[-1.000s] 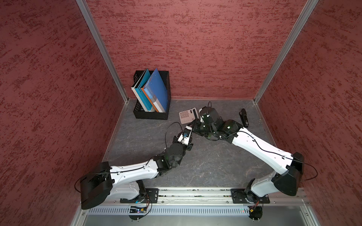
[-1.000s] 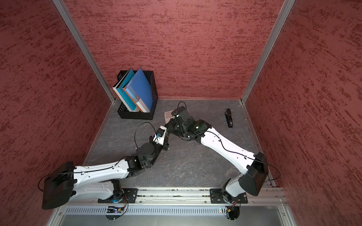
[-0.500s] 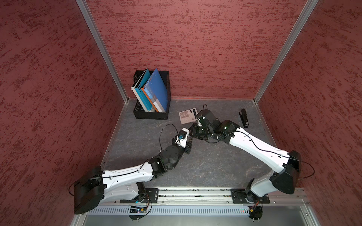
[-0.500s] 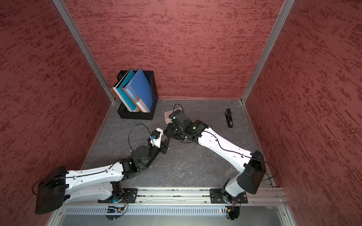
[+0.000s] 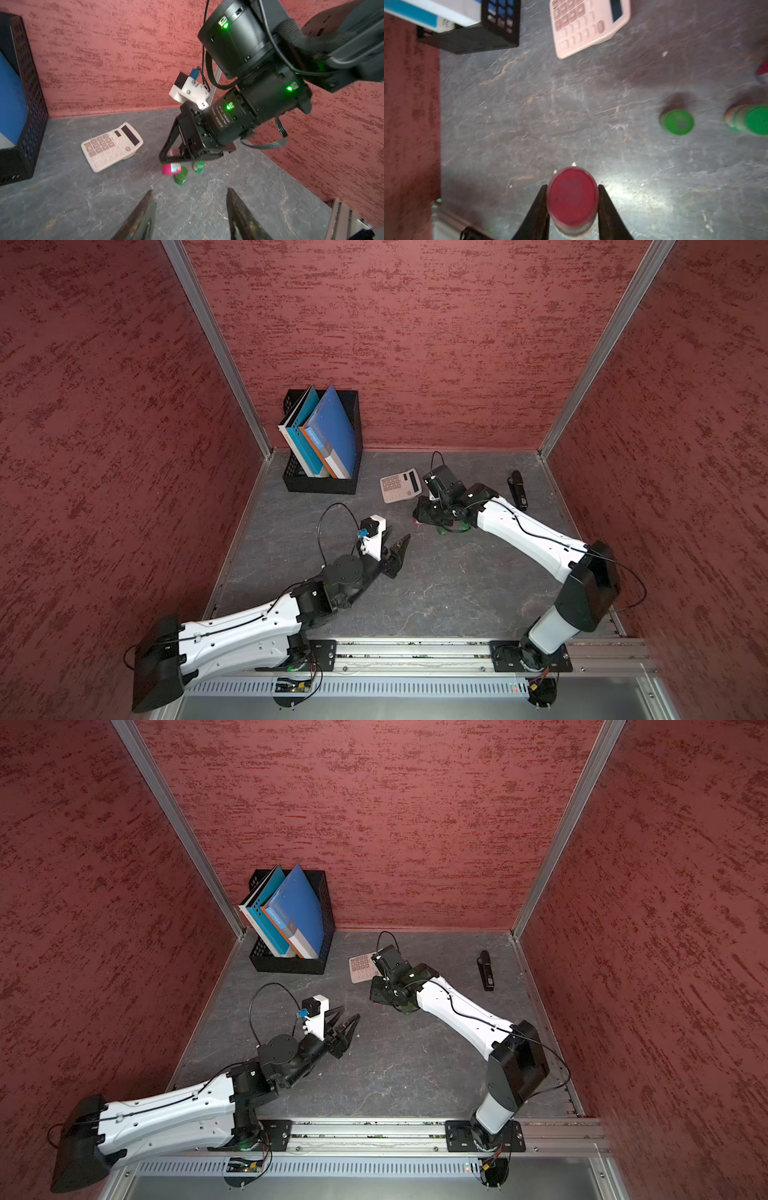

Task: Close the paint jar lid
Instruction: Place the paint jar at the center of the board.

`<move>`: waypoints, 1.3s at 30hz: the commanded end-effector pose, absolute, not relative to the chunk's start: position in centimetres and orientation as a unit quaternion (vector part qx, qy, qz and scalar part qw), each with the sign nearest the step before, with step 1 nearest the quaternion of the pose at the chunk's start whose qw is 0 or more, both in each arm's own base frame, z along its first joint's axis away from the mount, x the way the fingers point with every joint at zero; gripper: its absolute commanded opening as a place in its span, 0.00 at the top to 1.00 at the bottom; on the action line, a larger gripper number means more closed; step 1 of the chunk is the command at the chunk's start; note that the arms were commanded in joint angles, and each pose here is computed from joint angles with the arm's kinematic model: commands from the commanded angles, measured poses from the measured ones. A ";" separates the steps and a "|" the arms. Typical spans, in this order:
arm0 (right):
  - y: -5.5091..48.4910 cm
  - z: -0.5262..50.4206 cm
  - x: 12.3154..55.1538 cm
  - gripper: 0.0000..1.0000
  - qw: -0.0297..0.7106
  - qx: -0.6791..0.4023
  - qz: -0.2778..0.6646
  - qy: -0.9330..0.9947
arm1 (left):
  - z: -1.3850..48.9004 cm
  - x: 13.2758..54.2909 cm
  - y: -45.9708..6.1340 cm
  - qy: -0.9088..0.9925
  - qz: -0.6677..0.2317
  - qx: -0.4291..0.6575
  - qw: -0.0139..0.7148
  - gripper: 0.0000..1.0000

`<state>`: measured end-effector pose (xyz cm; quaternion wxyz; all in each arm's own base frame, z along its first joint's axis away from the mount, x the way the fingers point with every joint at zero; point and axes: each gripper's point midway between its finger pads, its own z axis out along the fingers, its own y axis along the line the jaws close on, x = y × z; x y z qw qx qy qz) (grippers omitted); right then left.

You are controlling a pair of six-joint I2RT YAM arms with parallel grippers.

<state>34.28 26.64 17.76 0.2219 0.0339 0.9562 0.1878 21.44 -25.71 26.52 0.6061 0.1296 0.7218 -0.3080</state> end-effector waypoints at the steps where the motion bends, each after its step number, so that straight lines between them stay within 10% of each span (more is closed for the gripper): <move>1: 23.2 17.6 37.4 0.70 0.288 0.030 0.111 0.951 | 23.8 20.9 -24.2 0.758 -0.295 0.106 0.571 0.44; 17: 16.8 12.9 47.2 0.66 0.458 0.059 -0.091 0.882 | 23.8 21.7 -22.9 0.766 -0.267 0.080 0.579 0.42; 39: 17.4 7.6 50.0 0.61 0.394 0.051 -0.041 0.917 | 24.4 21.4 -21.0 0.767 -0.270 0.046 0.581 0.40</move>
